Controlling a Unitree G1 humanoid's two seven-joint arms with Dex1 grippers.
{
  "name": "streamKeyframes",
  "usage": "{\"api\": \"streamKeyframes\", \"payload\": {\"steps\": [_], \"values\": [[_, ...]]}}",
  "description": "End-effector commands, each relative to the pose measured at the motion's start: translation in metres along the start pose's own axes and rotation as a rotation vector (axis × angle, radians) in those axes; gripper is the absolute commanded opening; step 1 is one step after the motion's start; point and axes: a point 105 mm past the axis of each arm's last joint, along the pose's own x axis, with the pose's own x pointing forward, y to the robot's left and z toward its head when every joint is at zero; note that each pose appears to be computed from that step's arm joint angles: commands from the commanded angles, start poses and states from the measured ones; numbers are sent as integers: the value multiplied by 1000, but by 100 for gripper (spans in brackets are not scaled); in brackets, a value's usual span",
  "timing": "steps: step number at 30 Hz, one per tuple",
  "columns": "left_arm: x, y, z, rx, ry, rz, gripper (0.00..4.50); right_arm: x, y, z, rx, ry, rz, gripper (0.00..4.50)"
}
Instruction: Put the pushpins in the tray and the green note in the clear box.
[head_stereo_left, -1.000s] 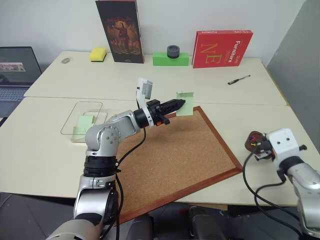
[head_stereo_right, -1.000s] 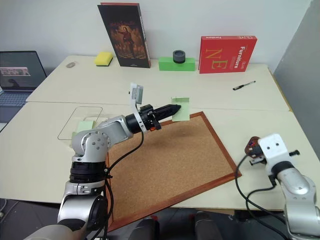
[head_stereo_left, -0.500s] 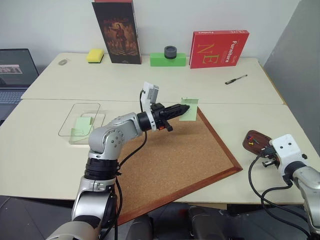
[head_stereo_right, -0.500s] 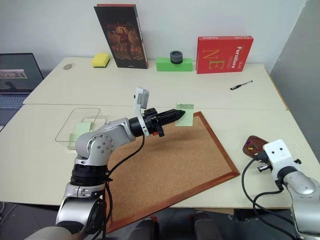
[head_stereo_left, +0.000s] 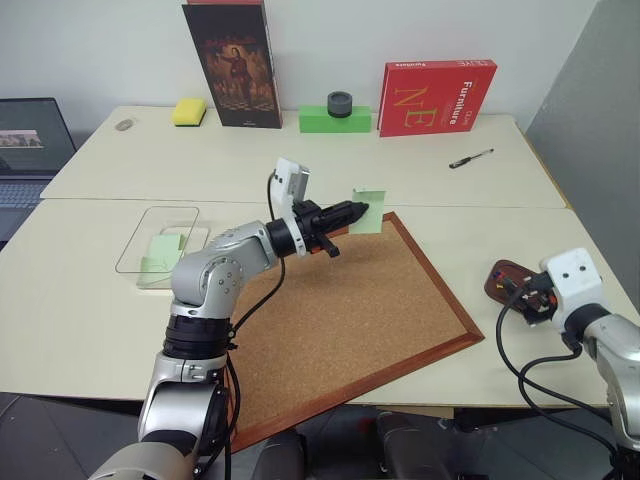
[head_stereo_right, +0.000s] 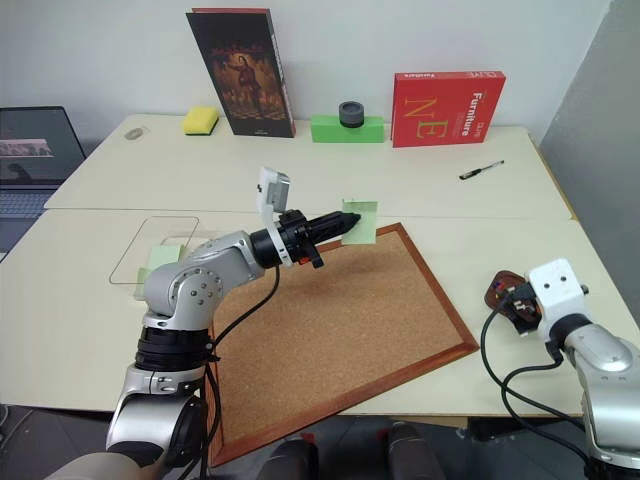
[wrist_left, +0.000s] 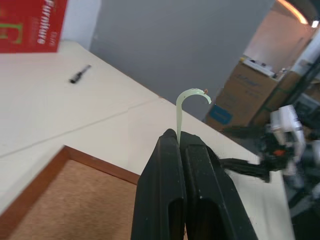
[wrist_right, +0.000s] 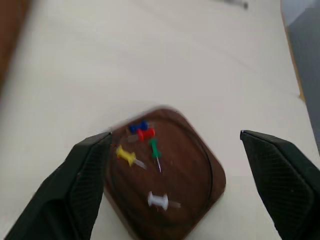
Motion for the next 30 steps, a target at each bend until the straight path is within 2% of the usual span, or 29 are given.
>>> {"api": "streamKeyframes", "payload": {"steps": [1,4,7,9,13,15,22,29,30], "values": [[-19,19,42,194,-80,176,0,-3,28,68,-20,-293,195,417],[-42,33,59,357,-83,355,0,-3,57,96,-18,-396,383,417],[-89,58,72,575,-32,618,0,1,88,124,-23,-484,582,417],[-108,67,72,622,1,707,0,2,98,134,-18,-516,650,417],[-169,98,63,685,170,936,0,12,135,158,-26,-574,853,417],[-184,106,58,691,214,988,0,18,146,162,-36,-577,891,417],[-210,125,39,646,293,1087,0,31,179,167,-78,-583,969,417],[-229,133,25,603,333,1171,0,33,188,165,-98,-578,991,417],[-230,133,24,585,326,1180,20,33,188,165,-101,-578,992,418]]}}
